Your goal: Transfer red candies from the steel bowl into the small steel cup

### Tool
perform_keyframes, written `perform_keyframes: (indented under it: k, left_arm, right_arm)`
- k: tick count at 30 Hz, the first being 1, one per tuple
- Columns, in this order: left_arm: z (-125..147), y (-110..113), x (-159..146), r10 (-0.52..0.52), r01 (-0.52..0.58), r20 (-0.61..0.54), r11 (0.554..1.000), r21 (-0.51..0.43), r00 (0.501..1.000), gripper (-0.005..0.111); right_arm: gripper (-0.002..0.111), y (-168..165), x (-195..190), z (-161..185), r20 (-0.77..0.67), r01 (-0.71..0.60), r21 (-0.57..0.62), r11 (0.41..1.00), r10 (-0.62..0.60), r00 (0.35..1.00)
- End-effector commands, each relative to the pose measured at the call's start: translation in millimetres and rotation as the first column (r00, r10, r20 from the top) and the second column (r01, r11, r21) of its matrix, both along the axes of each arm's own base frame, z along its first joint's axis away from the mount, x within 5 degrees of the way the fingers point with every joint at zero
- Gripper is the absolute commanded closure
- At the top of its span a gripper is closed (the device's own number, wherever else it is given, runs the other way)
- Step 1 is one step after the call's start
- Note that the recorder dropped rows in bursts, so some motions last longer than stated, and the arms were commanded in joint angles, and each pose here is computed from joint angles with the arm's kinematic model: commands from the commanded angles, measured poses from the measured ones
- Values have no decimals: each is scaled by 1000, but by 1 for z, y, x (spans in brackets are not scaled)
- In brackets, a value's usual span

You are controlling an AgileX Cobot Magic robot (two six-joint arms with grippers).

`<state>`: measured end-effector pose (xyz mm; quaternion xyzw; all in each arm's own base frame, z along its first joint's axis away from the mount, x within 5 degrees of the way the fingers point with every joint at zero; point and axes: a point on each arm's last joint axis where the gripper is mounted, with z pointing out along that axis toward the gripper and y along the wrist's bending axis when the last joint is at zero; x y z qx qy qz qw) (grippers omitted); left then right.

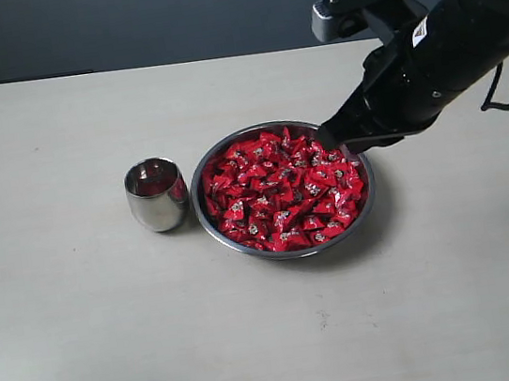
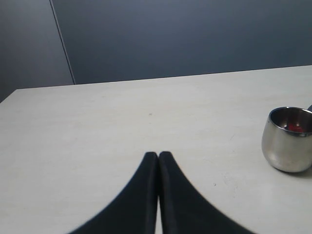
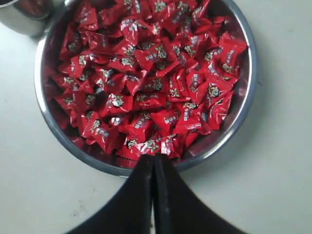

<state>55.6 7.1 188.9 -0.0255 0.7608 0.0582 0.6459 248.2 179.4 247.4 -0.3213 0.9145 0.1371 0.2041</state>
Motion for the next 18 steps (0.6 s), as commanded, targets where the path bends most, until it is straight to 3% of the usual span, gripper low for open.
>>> perform_keyframes:
  k: [1, 10, 12, 16, 18]
  left_arm:
    - [3, 0, -1, 2, -2, 15, 1000, 2, 1000, 106]
    - [3, 0, -1, 2, -2, 15, 1000, 2, 1000, 106]
    - [3, 0, -1, 2, -2, 15, 1000, 2, 1000, 106]
    - [3, 0, -1, 2, -2, 15, 1000, 2, 1000, 106]
    - [3, 0, -1, 2, -2, 15, 1000, 2, 1000, 106]
  right_arm:
    - [109, 4, 6, -18, -56, 35, 11, 999, -35, 998]
    - [108, 14, 22, -52, -79, 76, 12, 997, -74, 994]
    - [101, 15, 25, -56, -72, 84, 16, 996, -83, 994]
    - [73, 17, 28, -67, -83, 79, -1, 997, -78, 994]
    - [67, 17, 29, -73, -95, 69, -14, 998, -70, 993]
